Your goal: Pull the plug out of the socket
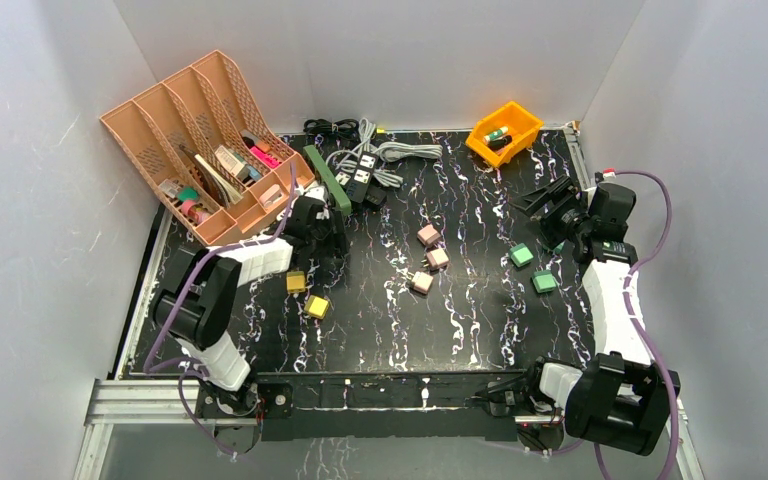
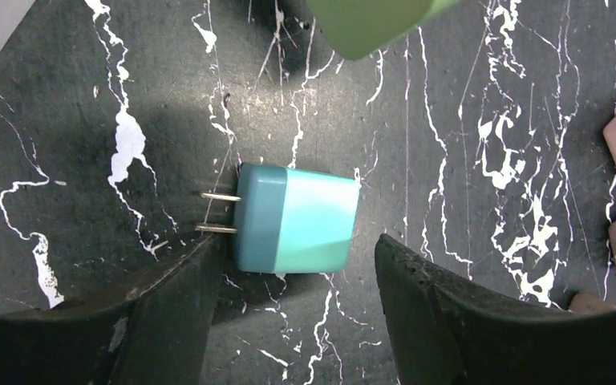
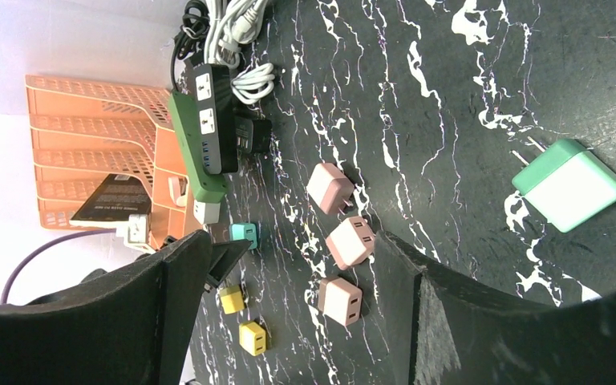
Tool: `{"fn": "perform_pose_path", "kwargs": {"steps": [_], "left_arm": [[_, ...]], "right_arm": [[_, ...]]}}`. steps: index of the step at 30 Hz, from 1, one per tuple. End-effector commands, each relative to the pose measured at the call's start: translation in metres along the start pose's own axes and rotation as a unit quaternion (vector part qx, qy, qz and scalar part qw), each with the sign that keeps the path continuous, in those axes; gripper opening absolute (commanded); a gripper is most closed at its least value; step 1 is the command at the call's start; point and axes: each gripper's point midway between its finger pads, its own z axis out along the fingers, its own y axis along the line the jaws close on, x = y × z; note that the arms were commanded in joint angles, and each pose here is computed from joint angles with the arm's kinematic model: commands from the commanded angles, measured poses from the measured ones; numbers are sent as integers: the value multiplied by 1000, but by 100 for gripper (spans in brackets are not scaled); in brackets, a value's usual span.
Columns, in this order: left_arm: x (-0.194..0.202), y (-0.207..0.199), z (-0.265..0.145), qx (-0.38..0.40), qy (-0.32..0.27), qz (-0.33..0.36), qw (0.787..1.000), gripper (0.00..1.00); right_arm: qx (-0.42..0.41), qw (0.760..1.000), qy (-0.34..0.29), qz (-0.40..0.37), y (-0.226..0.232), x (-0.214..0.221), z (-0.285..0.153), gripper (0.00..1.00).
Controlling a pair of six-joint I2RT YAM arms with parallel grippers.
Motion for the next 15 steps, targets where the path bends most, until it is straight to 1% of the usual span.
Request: {"fn": "perform_pose_path", "kwargs": {"steps": [1,4,7,10,12,15], "left_arm": [[-14,2,4,-14,-10,4,1000,66],[-14,6,7,-29,-5,8,1000,69],[-12,12,12,-44,2,9,999,78],[-12,14,15,-52,3,11,999,82],[-14,15,18,-54,2,17,998,81],[-14,16,21,-58,7,25,998,75]], "right_arm": [[-24,999,-8,-26,12,-7,0,82],[-25,999,-7,-25,11,-6,1,82],[-26,999,-5,-25,11,-6,2,82],[-27,999,-4,-24,10,-5,3,82],[-28,999,-2,-25,11,-5,3,82],[-28,999,-2,-24,10,-4,3,81]]}}
